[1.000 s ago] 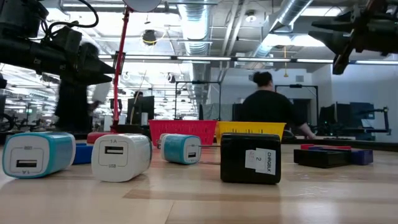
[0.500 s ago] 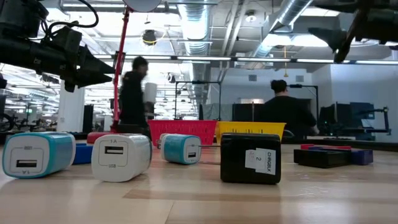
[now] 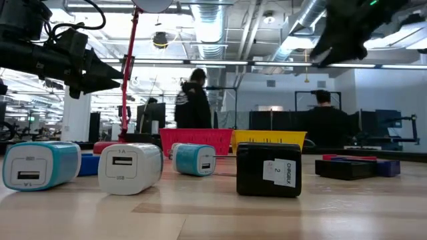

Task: Pick & Place Office items
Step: Put the right red digital timer into the yellow bin

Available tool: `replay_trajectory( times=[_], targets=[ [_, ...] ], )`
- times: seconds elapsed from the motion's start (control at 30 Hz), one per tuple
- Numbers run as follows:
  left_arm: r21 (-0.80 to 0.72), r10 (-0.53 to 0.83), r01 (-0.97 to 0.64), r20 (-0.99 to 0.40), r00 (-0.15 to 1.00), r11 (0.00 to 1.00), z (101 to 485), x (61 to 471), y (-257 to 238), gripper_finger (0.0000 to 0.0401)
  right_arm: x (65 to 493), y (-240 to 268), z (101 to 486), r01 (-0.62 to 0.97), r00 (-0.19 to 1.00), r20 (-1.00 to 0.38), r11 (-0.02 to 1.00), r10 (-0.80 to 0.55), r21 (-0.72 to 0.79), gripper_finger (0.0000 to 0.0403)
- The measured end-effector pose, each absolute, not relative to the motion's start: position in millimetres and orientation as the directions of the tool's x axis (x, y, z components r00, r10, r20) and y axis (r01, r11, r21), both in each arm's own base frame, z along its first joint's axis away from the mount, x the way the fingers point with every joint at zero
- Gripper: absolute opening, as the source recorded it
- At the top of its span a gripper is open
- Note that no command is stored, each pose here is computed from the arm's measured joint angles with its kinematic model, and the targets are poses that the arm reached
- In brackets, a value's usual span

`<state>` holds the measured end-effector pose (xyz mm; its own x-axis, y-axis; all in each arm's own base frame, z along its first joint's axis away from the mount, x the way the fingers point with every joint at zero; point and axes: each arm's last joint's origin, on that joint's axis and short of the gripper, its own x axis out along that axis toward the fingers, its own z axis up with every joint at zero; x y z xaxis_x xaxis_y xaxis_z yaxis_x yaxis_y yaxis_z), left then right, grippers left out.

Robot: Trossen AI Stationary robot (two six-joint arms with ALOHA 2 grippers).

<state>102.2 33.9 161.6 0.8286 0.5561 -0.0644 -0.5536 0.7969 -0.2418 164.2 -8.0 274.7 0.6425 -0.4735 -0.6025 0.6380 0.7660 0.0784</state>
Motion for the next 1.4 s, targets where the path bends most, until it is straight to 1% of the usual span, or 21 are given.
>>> replay_trajectory(
  times=[0.1, 0.2, 0.23, 0.3, 0.37, 0.47, 0.6, 0.67, 0.8, 0.87, 0.97, 1.17, 1.4],
  targets=[
    [-0.242, 0.556, -0.553, -0.064, 0.829, 0.797, 161.7, 102.2, 33.9, 0.0195, 184.6, -6.7, 263.9, 0.726, 0.457, -0.762, 0.687, -0.458, 0.022, 0.0270],
    [-0.242, 0.556, -0.553, -0.064, 0.829, 0.797, 161.7, 102.2, 33.9, 0.0195, 202.3, -1.5, 247.0, 0.771, 0.291, -0.873, 0.637, -0.391, -0.028, 0.0270],
    [-0.242, 0.556, -0.553, -0.064, 0.829, 0.797, 161.7, 102.2, 33.9, 0.0195, 207.8, 1.8, 241.1, 0.773, 0.255, -0.896, 0.633, -0.363, -0.037, 0.0270],
    [-0.242, 0.556, -0.553, -0.064, 0.829, 0.797, 161.6, 102.2, 33.9, 0.0195, 219.2, 9.7, 229.8, 0.764, 0.223, -0.924, 0.645, -0.311, -0.032, 0.0270],
    [-0.242, 0.556, -0.554, -0.064, 0.829, 0.797, 161.6, 102.2, 33.9, 0.0195, 228.7, 19.3, 217.3, 0.739, 0.202, -0.943, 0.673, -0.264, -0.030, 0.0270],
    [-0.242, 0.556, -0.554, -0.065, 0.829, 0.797, 161.6, 102.2, 33.9, 0.0195, 241.1, 32.7, 203.0, 0.718, 0.206, -0.953, 0.696, -0.221, -0.006, 0.0270],
    [-0.242, 0.556, -0.554, -0.065, 0.828, 0.797, 161.6, 102.2, 33.9, 0.0195, 251.8, 45.0, 186.3, 0.689, 0.194, -0.961, 0.725, -0.195, -0.007, 0.0270],
    [-0.242, 0.556, -0.554, -0.065, 0.829, 0.797, 161.6, 102.2, 33.9, 0.0195, 254.5, 47.5, 178.3, 0.698, 0.167, -0.966, 0.716, -0.195, -0.023, 0.0270],
    [-0.242, 0.556, -0.554, -0.065, 0.829, 0.797, 161.6, 102.2, 33.9, 0.0195, 257.9, 48.2, 164.4, 0.758, 0.100, -0.982, 0.652, -0.158, -0.028, 0.0270],
    [-0.242, 0.556, -0.554, -0.065, 0.829, 0.797, 161.6, 102.2, 33.9, 0.0195, 259.9, 49.2, 158.0, 0.756, 0.077, -0.988, 0.654, -0.137, -0.032, 0.0270],
    [-0.242, 0.556, -0.554, -0.065, 0.829, 0.797, 161.6, 102.2, 33.9, 0.0195, 263.1, 53.2, 153.3, 0.744, 0.084, -0.991, 0.668, -0.108, -0.010, 0.0270],
    [-0.242, 0.556, -0.554, -0.065, 0.829, 0.797, 161.6, 102.2, 33.9, 0.0195, 270.6, 59.7, 150.5, 0.735, 0.151, -0.984, 0.677, -0.090, 0.051, 0.0270],
    [-0.237, 0.556, -0.556, -0.076, 0.828, 0.796, 160.6, 102.7, 34.0, 0.0195, 271.4, 58.7, 147.2, 0.750, 0.136, -0.985, 0.661, -0.104, 0.034, 0.0270]
  ],
)
